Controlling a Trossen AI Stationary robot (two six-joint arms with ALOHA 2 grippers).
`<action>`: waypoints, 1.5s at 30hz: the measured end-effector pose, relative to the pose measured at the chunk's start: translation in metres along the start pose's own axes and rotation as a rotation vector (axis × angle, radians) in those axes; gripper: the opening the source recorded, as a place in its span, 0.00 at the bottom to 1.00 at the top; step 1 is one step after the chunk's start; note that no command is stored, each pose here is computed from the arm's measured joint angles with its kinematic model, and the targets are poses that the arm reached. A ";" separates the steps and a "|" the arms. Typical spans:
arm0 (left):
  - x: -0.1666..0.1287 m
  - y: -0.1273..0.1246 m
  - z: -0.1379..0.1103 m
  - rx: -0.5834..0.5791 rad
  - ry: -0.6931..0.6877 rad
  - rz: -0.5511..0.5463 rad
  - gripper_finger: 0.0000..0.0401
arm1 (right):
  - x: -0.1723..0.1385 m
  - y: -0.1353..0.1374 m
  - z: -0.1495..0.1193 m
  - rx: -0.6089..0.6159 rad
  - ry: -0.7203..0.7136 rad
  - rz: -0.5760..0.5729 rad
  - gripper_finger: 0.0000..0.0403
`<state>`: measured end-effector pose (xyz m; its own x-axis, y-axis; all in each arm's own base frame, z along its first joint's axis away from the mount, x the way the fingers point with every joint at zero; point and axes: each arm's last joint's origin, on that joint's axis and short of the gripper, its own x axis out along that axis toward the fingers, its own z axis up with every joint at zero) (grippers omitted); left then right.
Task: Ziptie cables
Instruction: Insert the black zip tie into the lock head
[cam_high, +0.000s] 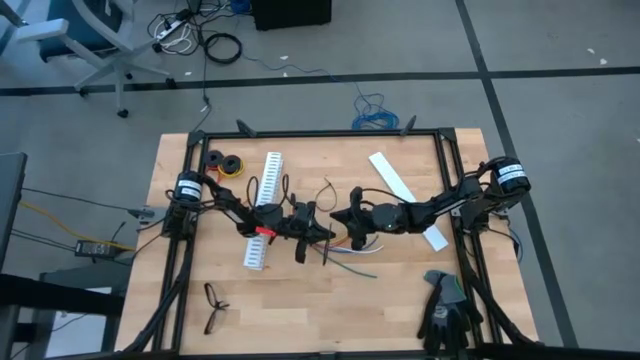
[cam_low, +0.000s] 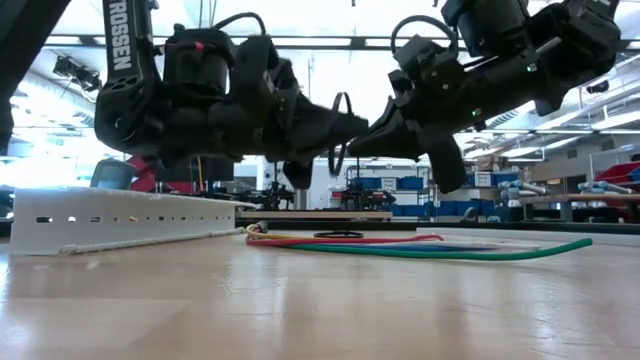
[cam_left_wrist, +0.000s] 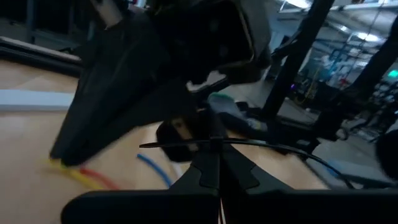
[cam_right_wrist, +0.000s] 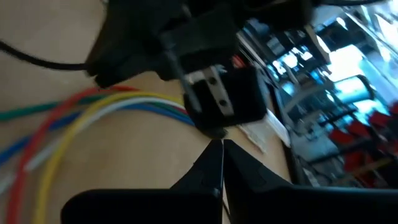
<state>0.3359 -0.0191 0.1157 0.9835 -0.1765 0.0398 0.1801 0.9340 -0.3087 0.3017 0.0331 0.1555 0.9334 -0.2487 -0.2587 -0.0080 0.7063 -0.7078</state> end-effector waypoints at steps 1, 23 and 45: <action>-0.002 0.001 -0.001 0.003 0.007 0.007 0.00 | 0.000 0.000 0.000 -0.005 0.009 -0.011 0.01; -0.005 0.000 0.002 0.011 -0.029 -0.025 0.00 | -0.008 0.009 0.020 -0.220 -0.152 0.007 0.09; -0.005 0.000 0.001 -0.003 -0.028 -0.019 0.00 | -0.008 0.009 0.020 -0.154 -0.160 0.025 0.00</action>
<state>0.3309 -0.0174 0.1169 0.9799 -0.1856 0.0726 0.1990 0.9295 -0.3104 0.3013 0.0544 0.1639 0.9771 -0.1155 -0.1786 -0.0752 0.5980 -0.7979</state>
